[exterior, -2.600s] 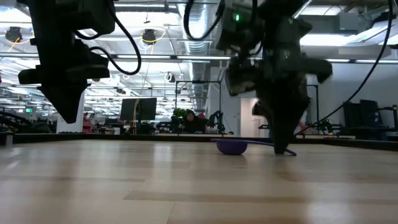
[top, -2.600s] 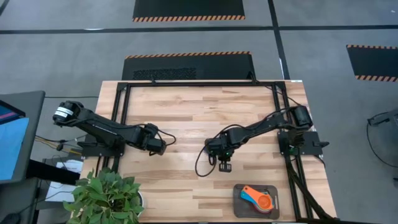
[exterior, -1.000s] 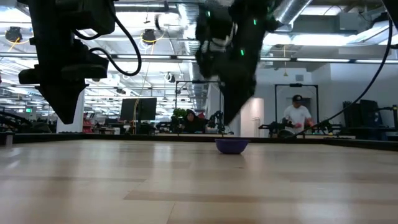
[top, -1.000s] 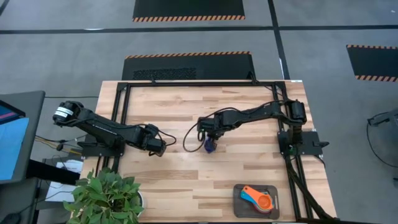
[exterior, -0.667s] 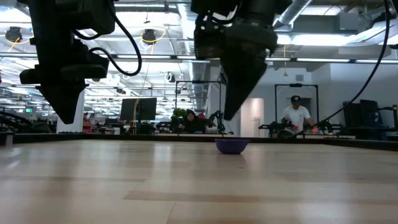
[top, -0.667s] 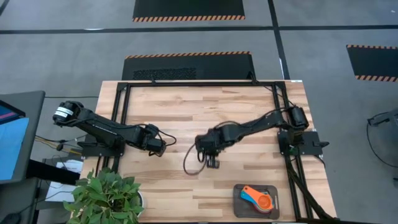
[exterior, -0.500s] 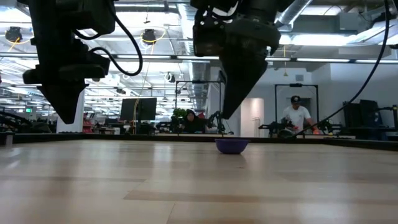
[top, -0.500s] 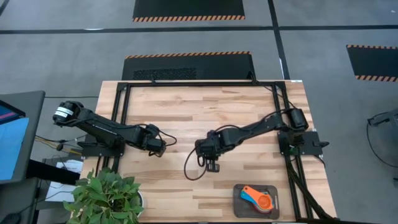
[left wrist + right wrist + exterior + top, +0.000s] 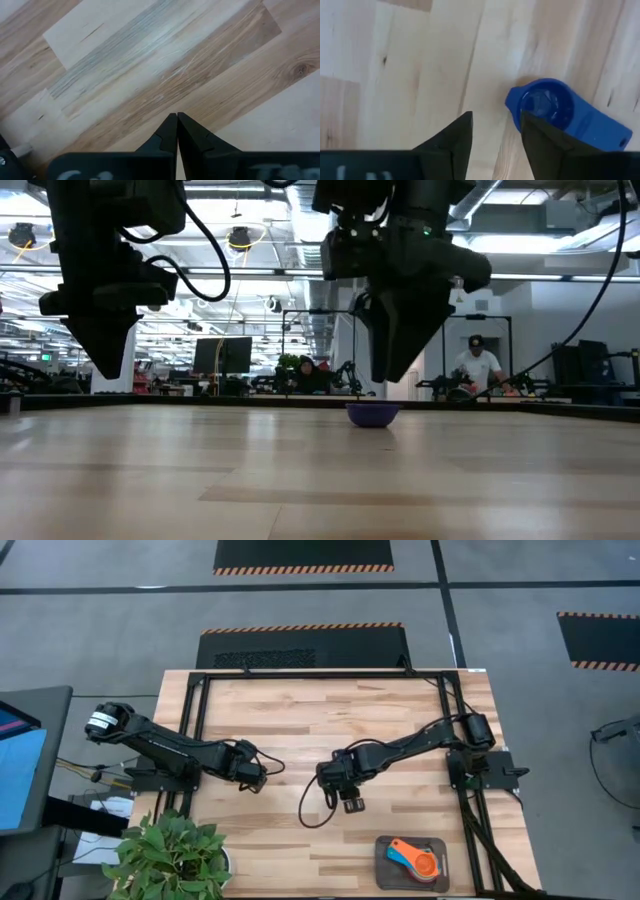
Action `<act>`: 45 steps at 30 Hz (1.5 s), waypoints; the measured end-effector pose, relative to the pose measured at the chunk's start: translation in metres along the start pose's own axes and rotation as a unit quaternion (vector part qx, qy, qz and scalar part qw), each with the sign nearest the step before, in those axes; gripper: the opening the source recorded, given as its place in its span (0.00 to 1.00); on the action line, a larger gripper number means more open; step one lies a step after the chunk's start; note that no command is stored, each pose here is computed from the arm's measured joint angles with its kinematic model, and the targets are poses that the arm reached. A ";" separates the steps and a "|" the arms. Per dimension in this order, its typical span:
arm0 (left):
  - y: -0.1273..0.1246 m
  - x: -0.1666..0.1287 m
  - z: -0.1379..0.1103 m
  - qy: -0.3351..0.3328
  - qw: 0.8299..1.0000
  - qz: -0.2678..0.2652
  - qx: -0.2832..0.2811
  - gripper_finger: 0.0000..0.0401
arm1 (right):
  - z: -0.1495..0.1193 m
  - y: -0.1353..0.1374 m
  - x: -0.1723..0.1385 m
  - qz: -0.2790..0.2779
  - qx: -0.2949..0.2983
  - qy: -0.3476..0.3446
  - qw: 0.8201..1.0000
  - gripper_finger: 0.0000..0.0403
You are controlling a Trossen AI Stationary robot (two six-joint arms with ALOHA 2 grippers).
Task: Nest measuring cups in basket
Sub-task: Stack the purple measuring cup on top of the orange measuring cup in the black bin
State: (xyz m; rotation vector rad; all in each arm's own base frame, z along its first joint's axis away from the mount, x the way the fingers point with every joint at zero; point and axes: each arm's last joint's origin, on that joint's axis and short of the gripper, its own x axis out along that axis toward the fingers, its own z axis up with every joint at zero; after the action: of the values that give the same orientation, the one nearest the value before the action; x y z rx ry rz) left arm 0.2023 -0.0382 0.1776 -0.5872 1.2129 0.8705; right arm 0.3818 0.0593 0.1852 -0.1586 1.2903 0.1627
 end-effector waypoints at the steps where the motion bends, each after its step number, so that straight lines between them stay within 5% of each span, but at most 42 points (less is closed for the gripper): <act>1: 0.000 0.000 0.000 0.000 1.000 0.000 0.000 0.00 | 0.000 0.000 0.000 -0.006 -0.004 -0.002 1.000 0.48; 6: 0.000 0.000 0.000 0.000 1.000 0.000 0.000 0.00 | 0.000 -0.007 0.000 -0.049 -0.010 0.002 0.999 0.47; 28: 0.000 0.000 0.000 0.001 1.000 0.001 -0.004 0.00 | -0.006 -0.010 0.047 -0.030 -0.028 0.068 0.997 0.42; 45: 0.000 0.000 0.000 0.000 1.000 -0.001 -0.005 0.00 | -0.018 -0.005 0.048 -0.036 -0.011 0.133 0.990 0.08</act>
State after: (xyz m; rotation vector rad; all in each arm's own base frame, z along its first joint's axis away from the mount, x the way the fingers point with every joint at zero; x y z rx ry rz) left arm 0.2024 -0.0382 0.1776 -0.5958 1.2088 0.8760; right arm 0.3791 0.0520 0.1343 -0.2523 1.5454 0.0953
